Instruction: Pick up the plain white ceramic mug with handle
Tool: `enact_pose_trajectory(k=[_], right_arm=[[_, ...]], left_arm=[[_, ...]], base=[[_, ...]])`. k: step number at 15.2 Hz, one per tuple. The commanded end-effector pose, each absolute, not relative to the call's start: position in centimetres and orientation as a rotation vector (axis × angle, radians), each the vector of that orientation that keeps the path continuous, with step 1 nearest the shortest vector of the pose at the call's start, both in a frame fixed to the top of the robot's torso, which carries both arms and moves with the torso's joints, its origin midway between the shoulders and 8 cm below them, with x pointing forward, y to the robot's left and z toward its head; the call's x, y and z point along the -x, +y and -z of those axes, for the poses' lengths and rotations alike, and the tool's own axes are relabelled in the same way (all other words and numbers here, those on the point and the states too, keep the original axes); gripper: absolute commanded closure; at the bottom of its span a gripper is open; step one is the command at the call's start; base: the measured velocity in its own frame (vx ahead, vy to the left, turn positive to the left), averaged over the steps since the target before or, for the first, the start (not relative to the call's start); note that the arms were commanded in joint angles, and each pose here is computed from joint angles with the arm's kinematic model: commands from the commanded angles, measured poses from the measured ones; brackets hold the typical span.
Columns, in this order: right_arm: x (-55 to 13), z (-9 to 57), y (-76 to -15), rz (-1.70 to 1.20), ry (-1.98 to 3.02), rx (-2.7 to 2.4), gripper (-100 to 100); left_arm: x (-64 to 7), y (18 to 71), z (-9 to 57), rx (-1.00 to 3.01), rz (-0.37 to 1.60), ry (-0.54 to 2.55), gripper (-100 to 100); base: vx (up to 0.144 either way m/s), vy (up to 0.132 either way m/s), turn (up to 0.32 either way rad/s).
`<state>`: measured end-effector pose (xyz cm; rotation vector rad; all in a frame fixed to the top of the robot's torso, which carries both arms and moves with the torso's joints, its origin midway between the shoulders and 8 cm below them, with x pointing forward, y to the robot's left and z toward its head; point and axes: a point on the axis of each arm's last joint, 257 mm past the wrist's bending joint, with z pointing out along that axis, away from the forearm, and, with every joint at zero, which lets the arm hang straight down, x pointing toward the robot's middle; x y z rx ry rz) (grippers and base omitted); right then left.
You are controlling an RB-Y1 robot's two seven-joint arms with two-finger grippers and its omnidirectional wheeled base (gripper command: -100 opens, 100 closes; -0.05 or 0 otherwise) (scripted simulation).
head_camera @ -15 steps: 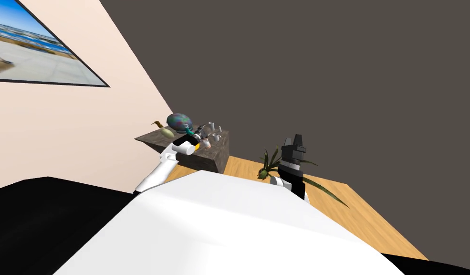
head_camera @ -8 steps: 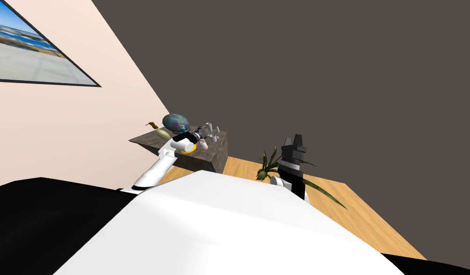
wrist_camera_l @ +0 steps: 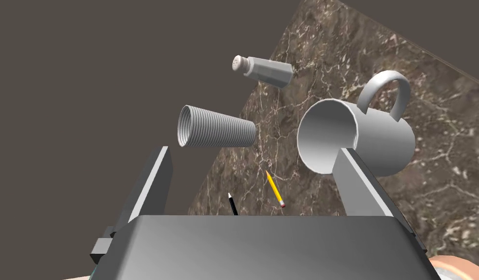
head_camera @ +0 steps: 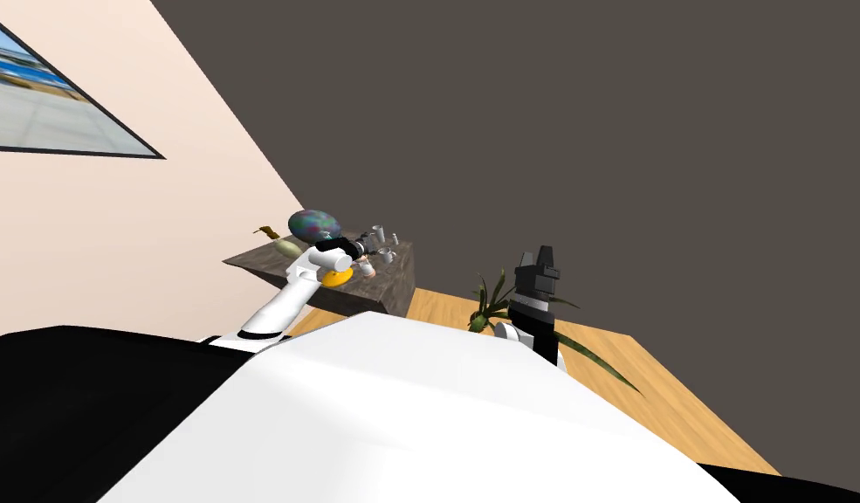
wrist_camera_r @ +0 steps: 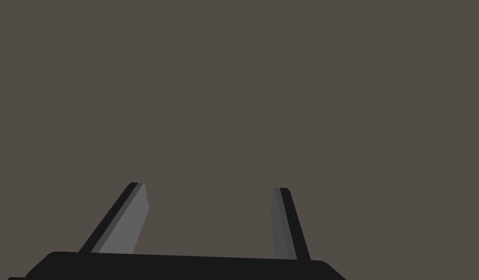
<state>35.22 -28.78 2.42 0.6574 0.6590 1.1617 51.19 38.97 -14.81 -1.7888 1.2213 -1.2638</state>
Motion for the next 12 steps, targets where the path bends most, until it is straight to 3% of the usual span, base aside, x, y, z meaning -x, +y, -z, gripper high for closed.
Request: enact_pose_trajectory(k=[1,12], right_arm=[[-35.2,-2.4,-28.8,-1.162,0.659,-0.657,0],[-35.2,-2.4,-28.8,-1.162,0.659,-0.657,0]], left_arm=[[-50.9,39.2,15.6,1.822,1.235,1.233,-100],[-49.6,41.6,18.4,2.082,1.078,1.241,-100]], base=[[0.042,-0.009,0.002],[0.073,-0.003,-0.02]])
